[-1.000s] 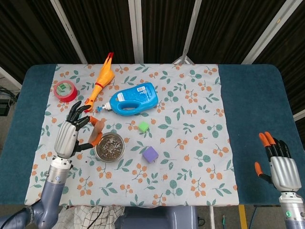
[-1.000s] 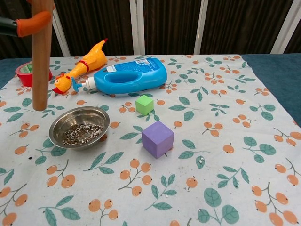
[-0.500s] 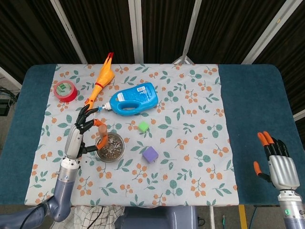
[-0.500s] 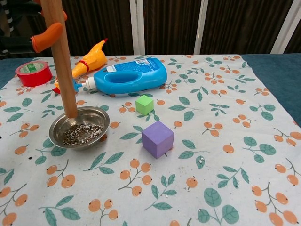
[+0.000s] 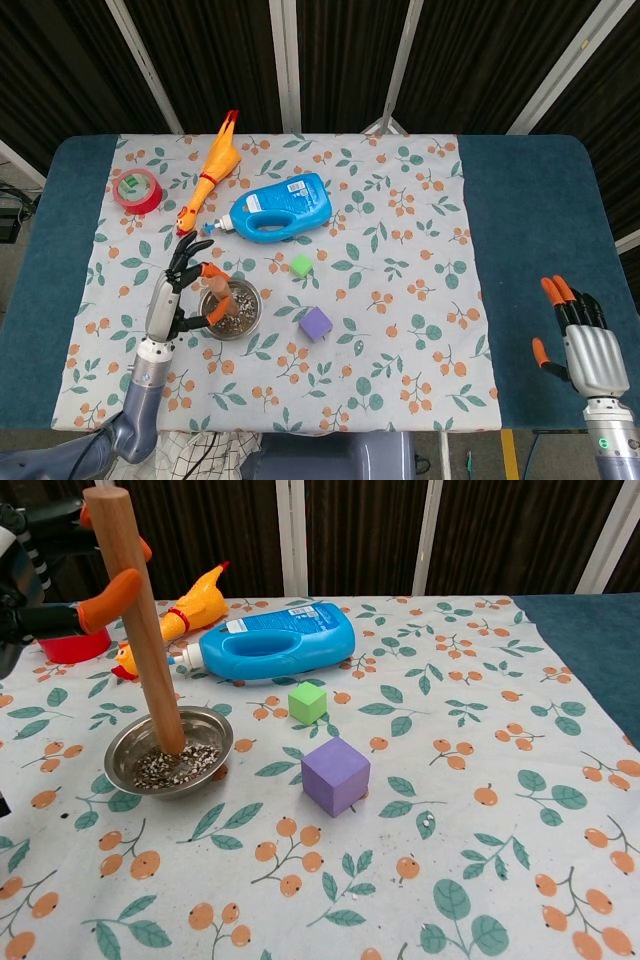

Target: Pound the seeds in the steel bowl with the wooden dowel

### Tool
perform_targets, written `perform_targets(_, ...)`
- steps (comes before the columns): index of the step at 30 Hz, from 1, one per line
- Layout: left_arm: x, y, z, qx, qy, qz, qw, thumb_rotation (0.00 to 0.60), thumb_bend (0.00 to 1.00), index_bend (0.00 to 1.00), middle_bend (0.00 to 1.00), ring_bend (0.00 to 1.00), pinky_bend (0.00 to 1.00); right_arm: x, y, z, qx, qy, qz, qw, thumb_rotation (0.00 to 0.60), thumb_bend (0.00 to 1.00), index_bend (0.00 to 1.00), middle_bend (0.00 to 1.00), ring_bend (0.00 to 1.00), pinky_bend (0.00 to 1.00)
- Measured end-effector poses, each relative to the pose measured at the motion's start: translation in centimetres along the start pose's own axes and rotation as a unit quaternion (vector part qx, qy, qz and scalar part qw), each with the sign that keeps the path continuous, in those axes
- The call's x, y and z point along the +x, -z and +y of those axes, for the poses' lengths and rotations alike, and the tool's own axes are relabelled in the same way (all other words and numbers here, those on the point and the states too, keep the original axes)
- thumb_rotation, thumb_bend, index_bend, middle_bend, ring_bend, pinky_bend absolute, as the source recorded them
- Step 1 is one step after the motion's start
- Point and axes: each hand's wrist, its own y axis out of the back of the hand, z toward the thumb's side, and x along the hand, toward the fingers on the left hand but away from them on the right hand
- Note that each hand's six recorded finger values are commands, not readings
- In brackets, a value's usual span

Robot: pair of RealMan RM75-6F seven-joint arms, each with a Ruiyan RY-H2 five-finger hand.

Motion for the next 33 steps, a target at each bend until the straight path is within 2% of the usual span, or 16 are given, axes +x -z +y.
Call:
perform_targets(15, -0.3, 2.5, -1.0, -0.010, 0.013, 0.015, 0.9997, 0.600, 0.80, 0.62, 0.68, 0.18, 0.00, 0.0, 0.2, 0.0, -0.002, -0.001, -0.009, 1.0000, 0.600, 0.47, 0.00, 0.00, 0.00, 0.00)
perform_targets(33, -1.1, 3.9, -1.3, 0.000, 0.024, 0.023, 0.9994, 0.600, 0.80, 0.62, 0.69, 0.18, 0.00, 0.0, 0.2, 0.0, -0.003, -0.001, -0.011, 0.9999, 0.600, 0.47, 0.00, 0.00, 0.00, 0.00)
